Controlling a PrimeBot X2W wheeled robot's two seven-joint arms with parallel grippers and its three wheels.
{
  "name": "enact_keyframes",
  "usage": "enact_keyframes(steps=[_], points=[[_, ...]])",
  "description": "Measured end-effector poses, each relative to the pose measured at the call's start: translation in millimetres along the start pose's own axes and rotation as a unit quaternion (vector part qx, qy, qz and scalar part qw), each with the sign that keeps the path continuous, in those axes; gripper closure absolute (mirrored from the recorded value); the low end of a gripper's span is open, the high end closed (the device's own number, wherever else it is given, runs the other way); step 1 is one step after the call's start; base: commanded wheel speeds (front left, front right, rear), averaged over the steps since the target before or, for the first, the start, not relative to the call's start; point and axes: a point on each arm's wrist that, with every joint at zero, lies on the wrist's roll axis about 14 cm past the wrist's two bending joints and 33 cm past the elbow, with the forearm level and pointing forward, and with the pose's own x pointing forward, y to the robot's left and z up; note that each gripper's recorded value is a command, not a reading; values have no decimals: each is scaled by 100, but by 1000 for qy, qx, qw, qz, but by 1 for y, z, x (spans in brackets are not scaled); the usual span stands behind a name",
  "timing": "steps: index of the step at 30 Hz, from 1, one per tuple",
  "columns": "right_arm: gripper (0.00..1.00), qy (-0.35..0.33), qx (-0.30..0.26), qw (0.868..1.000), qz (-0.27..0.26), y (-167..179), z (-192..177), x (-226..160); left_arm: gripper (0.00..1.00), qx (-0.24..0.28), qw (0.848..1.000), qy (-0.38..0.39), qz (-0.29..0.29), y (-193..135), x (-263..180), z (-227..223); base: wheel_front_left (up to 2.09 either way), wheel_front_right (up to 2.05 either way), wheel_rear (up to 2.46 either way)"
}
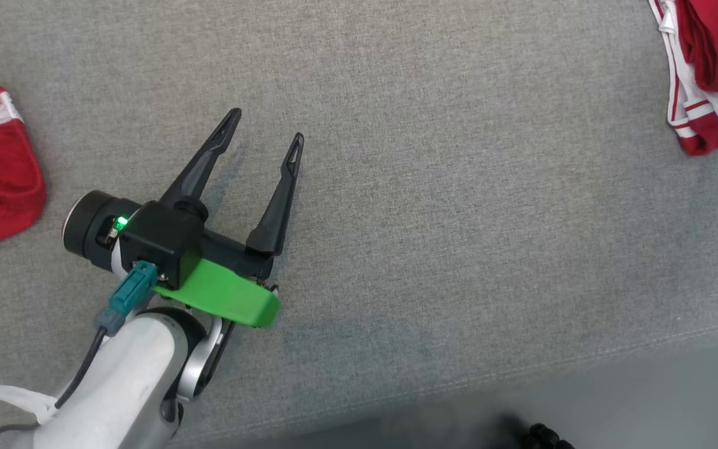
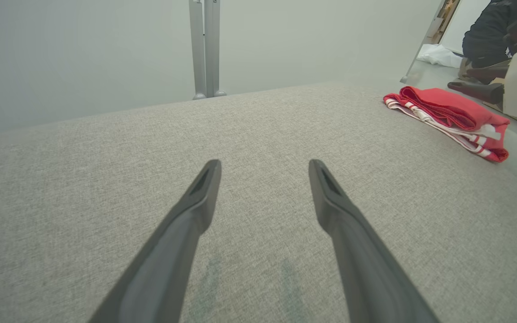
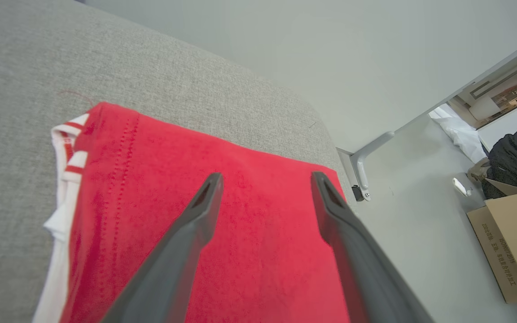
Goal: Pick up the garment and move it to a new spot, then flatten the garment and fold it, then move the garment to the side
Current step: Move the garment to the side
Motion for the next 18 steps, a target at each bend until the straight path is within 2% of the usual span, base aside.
enact_keyframes(steps=[6, 10, 12, 17, 18], points=[[0, -31, 43, 998, 22, 17, 12, -24, 0, -15, 999, -6, 40, 5, -19, 9, 0, 0, 0], [0, -61, 59, 996, 27, 16, 30, -43, 0, -40, 996, -14, 83, 11, -39, 14, 0, 0, 0], [0, -74, 88, 993, 27, 17, 37, -54, 0, -66, 992, -20, 102, 12, -50, 17, 0, 0, 0], [0, -110, 207, 972, 19, 16, 52, -87, 0, -99, 981, -38, 164, 23, -81, 26, 0, 0, 0], [0, -121, 244, 962, 17, 14, 53, -101, 0, -111, 975, -47, 189, 28, -95, 31, 0, 0, 0]])
